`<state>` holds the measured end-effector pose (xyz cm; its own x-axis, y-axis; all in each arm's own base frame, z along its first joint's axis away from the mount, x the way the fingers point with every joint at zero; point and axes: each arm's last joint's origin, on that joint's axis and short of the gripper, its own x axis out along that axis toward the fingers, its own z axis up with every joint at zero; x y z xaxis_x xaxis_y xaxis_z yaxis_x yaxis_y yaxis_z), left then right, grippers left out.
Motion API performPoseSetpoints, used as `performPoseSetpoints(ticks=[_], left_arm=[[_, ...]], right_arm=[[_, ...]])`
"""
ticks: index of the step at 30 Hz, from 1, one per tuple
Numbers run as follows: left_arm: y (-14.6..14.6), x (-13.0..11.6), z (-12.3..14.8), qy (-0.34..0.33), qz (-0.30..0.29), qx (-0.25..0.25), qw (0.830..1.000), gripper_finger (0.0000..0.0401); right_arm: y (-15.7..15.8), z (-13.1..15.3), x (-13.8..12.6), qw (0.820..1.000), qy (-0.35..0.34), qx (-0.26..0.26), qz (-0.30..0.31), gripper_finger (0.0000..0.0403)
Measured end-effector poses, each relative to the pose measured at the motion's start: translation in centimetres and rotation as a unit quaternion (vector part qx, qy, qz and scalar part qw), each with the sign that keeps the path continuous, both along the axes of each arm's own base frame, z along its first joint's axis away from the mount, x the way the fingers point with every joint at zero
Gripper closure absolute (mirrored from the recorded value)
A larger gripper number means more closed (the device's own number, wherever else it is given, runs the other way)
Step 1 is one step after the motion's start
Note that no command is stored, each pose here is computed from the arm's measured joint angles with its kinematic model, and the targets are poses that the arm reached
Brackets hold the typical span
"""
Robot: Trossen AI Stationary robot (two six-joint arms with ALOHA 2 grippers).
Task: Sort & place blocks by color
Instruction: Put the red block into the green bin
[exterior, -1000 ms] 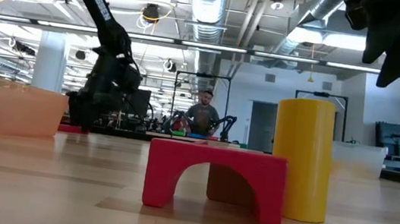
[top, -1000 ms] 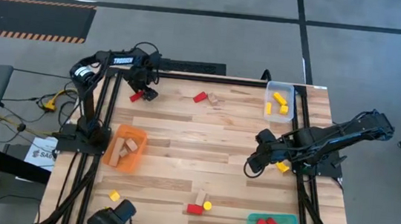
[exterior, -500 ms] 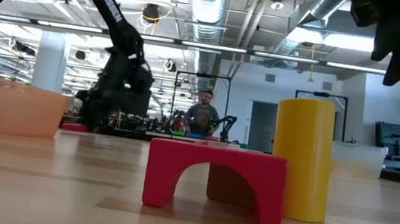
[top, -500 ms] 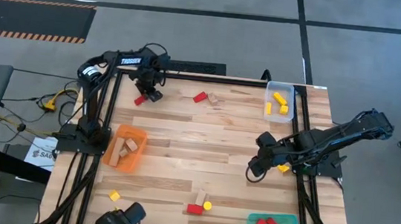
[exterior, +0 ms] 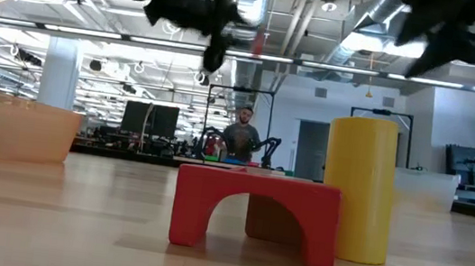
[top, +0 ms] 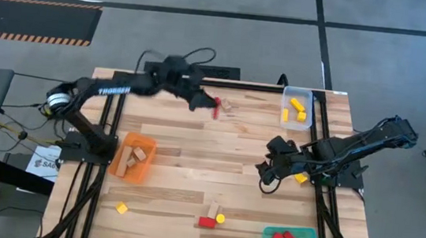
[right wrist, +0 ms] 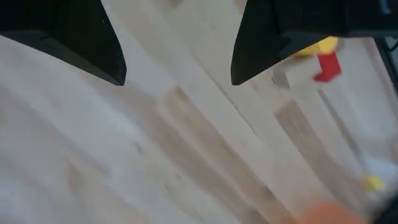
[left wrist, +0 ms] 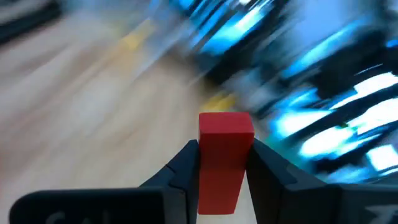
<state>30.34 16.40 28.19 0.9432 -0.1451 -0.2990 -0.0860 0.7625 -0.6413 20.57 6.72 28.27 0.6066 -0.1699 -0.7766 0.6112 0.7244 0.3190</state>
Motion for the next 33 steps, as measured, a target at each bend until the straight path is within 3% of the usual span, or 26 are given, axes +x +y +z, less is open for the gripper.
performPoseSetpoints(ticks=[3,6,9,13,18,24,33], left_arm=[[-4.1,1.4,0.8,-0.132,0.027,-0.047,0.990,0.0328],[-7.6,2.2,0.4,-0.188,0.091,-0.106,0.972,0.0329],[-10.1,2.7,-0.3,-0.186,0.164,-0.120,0.961,0.0329],[-12.6,3.1,-0.4,-0.188,0.212,-0.112,0.952,0.0329],[-14.8,3.2,-0.5,-0.186,0.240,-0.090,0.949,0.0329],[-15.4,3.2,-0.5,-0.184,0.265,-0.077,0.943,0.0329],[-15.3,3.2,-0.8,-0.172,0.269,-0.080,0.944,0.0329]], right_arm=[[0.1,0.6,0.8,0.997,-0.043,-0.050,0.037,0.0092],[-0.1,1.5,1.5,0.989,-0.093,-0.104,0.050,0.0092],[-0.7,2.7,2.5,0.974,-0.147,-0.165,0.043,0.0092],[-2.0,3.7,3.6,0.958,-0.184,-0.217,0.017,0.0092],[-3.3,4.4,4.8,0.945,-0.216,-0.244,0.026,0.0092],[-3.1,3.7,6.9,0.938,-0.231,-0.253,0.053,0.0092],[-3.1,1.2,9.5,0.935,-0.174,-0.310,-0.013,0.0092]])
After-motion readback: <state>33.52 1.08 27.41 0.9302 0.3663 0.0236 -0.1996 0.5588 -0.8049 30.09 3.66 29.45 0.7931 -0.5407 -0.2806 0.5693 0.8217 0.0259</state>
